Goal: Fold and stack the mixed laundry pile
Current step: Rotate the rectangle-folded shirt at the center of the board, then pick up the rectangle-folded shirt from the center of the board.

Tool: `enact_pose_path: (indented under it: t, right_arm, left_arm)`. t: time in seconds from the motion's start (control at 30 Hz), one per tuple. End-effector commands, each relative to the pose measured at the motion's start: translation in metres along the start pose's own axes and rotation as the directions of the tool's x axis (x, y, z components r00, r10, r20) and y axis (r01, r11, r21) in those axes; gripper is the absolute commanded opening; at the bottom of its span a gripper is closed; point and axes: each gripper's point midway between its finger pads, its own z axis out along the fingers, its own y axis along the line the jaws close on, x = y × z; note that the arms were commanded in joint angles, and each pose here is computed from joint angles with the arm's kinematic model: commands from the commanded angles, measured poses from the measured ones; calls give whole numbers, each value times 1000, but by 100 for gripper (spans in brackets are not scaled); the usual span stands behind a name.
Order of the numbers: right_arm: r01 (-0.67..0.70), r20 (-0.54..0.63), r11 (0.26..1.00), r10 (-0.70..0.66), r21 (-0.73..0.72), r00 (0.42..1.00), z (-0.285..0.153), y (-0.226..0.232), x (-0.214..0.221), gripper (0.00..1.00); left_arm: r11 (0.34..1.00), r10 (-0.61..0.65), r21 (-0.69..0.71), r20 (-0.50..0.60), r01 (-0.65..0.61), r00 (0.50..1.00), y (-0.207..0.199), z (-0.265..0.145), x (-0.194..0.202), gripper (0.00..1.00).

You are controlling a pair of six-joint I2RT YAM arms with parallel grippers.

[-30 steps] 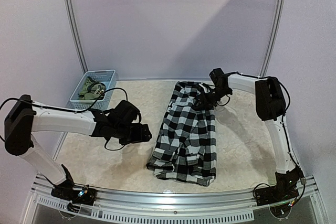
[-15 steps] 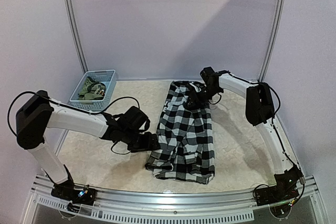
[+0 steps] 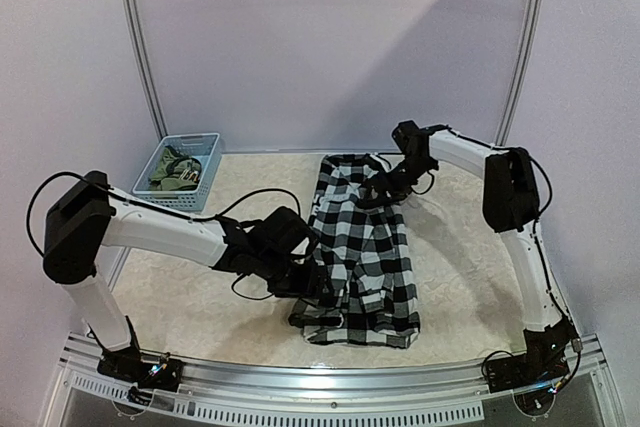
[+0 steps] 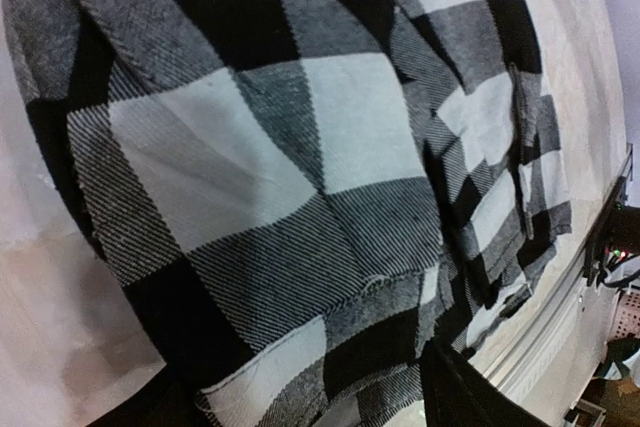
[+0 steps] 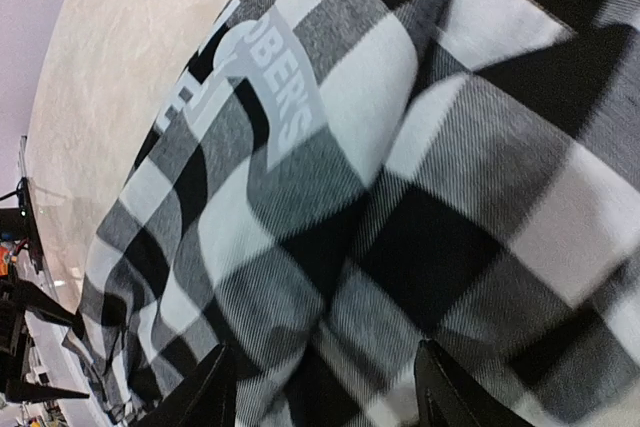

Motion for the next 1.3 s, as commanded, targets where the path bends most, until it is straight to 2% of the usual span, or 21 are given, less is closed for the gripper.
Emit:
enact_pose_path:
  t: [0.0, 0.23, 0.37, 0.53, 0.6, 0.73, 0.83, 0.9, 1.07, 1.27]
  right_arm:
    - [78, 105, 990, -91, 118, 990, -97, 22, 0, 64]
    - [51, 80, 991, -61, 125, 995, -120, 42, 90, 68]
    - [75, 133, 985, -96, 154, 986, -149, 57, 109, 70]
    - [142, 143, 987, -151, 70, 978, -164, 89, 133, 76]
    - [130, 146, 990, -136, 56, 980, -159, 90, 145, 84]
    - [44, 157, 999, -46, 16, 986, -148, 85, 165, 93]
    - [-57, 176, 998, 59, -14, 983, -141, 76, 180, 96]
    - [-109, 164, 993, 115, -44, 980, -139, 78, 187, 96]
    - [-292, 54, 947, 301, -134, 952, -115, 77, 211, 89]
    - [-457, -62, 886, 453, -77, 889, -91, 59, 243, 80]
  left_arm:
    - [997, 78, 0, -47, -78, 996, -23, -2, 10, 73]
    - [992, 118, -38, -101, -123, 988, -34, -1, 22, 77]
    - [978, 117, -159, -129, -137, 985, -12, -15, 26, 77]
    - [961, 81, -254, -133, -112, 988, 10, -47, 35, 77]
    - [965, 50, -254, -82, -69, 995, 15, -59, 36, 77]
    - [977, -4, -208, 167, 39, 986, 22, -86, 14, 80]
    - [980, -88, -146, 301, 137, 950, 29, -95, 4, 81]
    - [978, -139, -103, 326, 181, 935, 29, -91, 3, 81]
    - [975, -182, -81, 236, 206, 955, 21, -56, 11, 80]
    - [965, -238, -81, 121, 248, 964, 14, -22, 21, 74]
